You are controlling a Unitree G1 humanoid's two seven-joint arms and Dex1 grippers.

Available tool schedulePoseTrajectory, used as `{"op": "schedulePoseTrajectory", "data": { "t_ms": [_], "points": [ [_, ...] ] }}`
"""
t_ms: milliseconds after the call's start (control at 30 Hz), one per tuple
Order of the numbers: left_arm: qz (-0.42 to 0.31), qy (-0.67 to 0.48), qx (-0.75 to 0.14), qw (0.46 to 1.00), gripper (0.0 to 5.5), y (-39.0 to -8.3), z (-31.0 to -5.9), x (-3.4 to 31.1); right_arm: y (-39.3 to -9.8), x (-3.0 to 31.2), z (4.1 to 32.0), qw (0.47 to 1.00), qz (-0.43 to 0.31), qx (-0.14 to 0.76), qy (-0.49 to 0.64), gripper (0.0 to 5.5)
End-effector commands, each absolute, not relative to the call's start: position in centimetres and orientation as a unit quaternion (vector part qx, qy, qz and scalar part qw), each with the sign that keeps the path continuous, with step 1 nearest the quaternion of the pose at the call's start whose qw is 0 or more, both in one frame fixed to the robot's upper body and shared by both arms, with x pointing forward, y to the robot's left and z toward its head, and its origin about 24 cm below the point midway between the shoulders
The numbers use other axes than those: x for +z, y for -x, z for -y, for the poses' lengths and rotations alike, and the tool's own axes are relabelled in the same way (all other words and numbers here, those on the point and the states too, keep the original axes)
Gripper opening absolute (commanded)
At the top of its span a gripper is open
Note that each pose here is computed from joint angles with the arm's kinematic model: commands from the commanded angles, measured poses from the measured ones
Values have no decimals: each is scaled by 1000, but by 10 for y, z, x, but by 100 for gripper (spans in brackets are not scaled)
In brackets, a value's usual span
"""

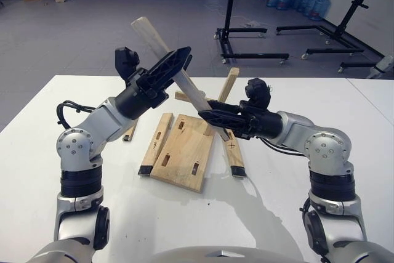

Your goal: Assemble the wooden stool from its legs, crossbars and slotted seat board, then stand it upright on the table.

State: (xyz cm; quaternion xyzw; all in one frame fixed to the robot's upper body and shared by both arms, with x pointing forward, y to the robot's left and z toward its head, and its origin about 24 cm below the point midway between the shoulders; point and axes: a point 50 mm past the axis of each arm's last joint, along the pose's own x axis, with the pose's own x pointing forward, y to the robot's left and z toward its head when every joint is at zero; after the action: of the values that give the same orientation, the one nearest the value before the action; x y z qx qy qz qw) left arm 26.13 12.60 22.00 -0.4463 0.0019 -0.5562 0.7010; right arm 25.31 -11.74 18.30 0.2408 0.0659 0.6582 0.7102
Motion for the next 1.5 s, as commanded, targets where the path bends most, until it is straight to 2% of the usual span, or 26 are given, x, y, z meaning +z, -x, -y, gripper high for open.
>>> {"op": "schedulePoseTrajectory", "data": {
  "t_ms": [33,267,300,500,600,767,867,967,1067,1167,1333,1500],
  "points": [
    [-8,439,-559,703,238,-260,-126,218,-256,188,118,717,-58,653,-238,200],
    [-1,445,-551,706,236,-262,-128,218,-258,183,120,728,-52,643,-231,200],
    [-1,445,-550,707,236,-262,-128,218,-259,181,120,731,-54,640,-230,237],
    [8,457,-529,715,214,-267,-136,215,-258,172,129,745,-62,629,-214,345],
    [6,444,-514,734,212,-270,-143,210,-260,180,149,764,-40,610,-205,392],
    [23,396,-479,783,202,-273,-163,209,-263,215,194,800,33,563,-204,488],
    [38,315,-449,835,202,-273,-173,210,-254,217,209,813,26,554,-174,539],
    [55,232,-434,869,202,-272,-176,212,-240,197,198,801,-28,581,-140,540],
    [71,136,-427,891,201,-272,-179,214,-227,162,172,775,-98,616,-99,540],
    [102,88,-423,896,201,-271,-180,220,-226,127,146,778,-138,612,-29,540],
    [121,79,-422,895,201,-272,-180,221,-240,95,99,795,-118,586,98,540],
    [127,83,-413,898,201,-275,-182,222,-249,95,63,777,-71,578,238,540]
  ]
}}
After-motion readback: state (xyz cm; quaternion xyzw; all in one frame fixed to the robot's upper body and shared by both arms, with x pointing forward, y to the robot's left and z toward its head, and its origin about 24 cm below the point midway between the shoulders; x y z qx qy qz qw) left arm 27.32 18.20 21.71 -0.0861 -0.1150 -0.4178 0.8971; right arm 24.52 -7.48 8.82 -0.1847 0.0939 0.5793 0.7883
